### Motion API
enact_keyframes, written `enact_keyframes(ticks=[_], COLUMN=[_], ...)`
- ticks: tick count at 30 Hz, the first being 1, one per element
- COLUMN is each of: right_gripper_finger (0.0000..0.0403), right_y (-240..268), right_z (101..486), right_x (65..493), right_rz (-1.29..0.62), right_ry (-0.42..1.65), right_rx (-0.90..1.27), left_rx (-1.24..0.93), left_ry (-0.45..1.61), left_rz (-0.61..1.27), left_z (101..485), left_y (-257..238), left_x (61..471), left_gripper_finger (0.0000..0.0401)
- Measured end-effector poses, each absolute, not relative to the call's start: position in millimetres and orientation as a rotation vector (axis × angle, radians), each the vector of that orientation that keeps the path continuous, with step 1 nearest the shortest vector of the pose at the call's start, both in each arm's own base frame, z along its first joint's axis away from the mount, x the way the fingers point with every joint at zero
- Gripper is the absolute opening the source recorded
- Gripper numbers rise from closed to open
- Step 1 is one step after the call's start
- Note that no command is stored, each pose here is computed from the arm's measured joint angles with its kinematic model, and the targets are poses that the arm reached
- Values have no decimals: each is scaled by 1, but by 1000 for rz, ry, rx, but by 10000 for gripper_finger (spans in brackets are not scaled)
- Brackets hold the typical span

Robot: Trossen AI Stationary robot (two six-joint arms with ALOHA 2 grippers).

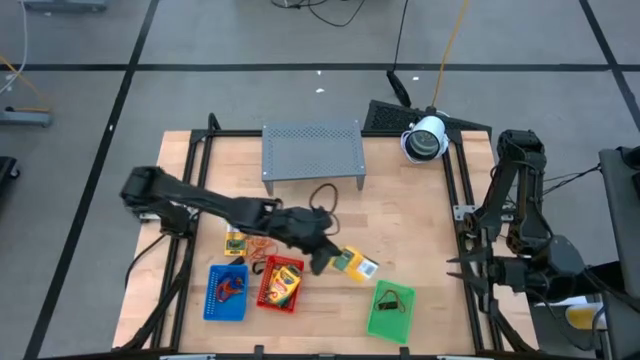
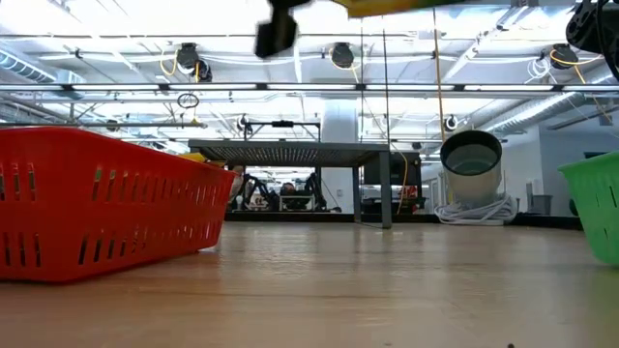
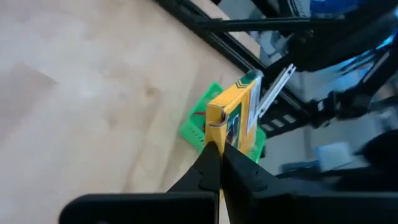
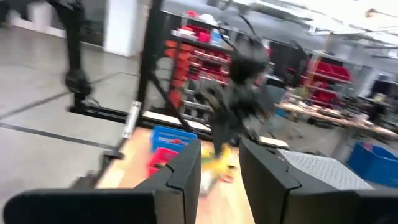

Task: Pick & Place Office Desk Supplies
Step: Put the right yellow crayon box into the red basket

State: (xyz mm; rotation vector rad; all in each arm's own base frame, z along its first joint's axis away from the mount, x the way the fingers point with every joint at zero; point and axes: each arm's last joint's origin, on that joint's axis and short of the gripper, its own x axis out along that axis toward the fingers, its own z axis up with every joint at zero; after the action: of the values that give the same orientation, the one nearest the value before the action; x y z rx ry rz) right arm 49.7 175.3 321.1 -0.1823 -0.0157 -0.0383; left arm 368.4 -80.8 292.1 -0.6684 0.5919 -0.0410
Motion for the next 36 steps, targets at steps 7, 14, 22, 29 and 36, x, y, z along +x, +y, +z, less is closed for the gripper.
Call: enact_keyframes(ticks=[7,14,22,29,36], right_gripper_finger=[100,100,100,100,100], right_y=[166,159,154,154,159], right_z=[325,325,323,318,304], right_x=[59,76,91,104,125], right_rz=[-175,-281,-368,-439,-519], right_ry=[9,0,-7,-16,-24], right_rx=[-102,-2,38,70,88], left_rx=[-284,-1,170,251,308], left_ry=[613,740,782,844,858], left_rz=[-15,107,200,250,261], left_z=[328,319,313,307,304], left_y=[-98,-113,-130,-145,-159], left_x=[314,288,269,247,228], left_gripper_finger=[4,4,3,3,3])
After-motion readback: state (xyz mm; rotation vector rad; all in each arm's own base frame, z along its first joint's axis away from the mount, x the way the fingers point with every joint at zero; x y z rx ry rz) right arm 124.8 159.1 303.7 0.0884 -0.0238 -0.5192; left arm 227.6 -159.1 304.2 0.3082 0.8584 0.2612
